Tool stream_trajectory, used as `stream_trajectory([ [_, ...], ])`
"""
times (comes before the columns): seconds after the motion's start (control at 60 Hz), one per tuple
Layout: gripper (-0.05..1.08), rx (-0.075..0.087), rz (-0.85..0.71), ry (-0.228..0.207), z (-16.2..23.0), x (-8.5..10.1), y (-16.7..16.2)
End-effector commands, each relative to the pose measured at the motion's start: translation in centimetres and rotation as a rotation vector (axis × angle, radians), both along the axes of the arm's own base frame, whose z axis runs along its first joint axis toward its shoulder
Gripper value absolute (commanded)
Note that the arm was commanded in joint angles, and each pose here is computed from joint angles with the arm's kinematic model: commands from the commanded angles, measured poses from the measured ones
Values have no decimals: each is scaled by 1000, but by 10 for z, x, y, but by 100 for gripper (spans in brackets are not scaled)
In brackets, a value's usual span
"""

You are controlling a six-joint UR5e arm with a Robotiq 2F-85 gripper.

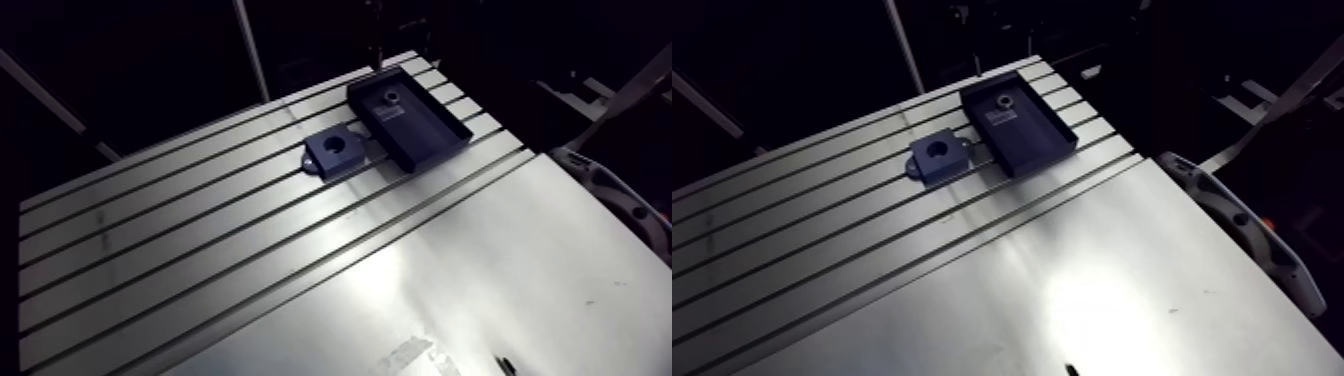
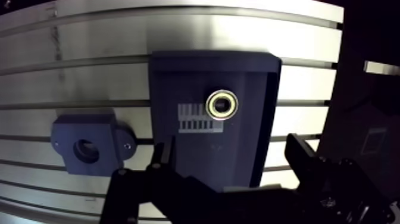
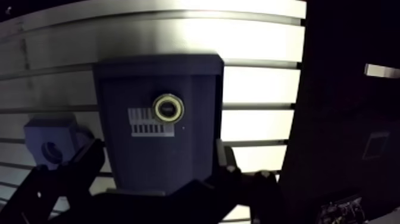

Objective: Pick up the bearing and press it into the housing until flush.

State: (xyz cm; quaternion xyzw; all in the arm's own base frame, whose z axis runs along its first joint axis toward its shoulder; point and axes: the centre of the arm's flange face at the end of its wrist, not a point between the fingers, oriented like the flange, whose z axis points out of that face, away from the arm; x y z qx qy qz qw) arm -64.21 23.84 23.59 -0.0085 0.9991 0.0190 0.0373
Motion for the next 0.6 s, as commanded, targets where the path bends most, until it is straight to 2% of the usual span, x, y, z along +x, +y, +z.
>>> stream_trajectory([
  [0.017, 1, -4, -4, -2, -12, 5, 3],
  [0.067, 2, -11, -10, -12, -20, 6, 7],
  [0.15, 4, -13, -12, -12, -23, 5, 9],
  [0.233, 13, -9, -16, -6, -28, 5, 12],
  [0.283, 14, -9, -16, -6, -30, 5, 12],
  [0.383, 18, -13, -15, -10, -38, 5, 11],
  [0.45, 25, -18, -15, -17, -44, 4, 11],
  [0.6, 27, -20, -15, -20, -47, 4, 8],
])
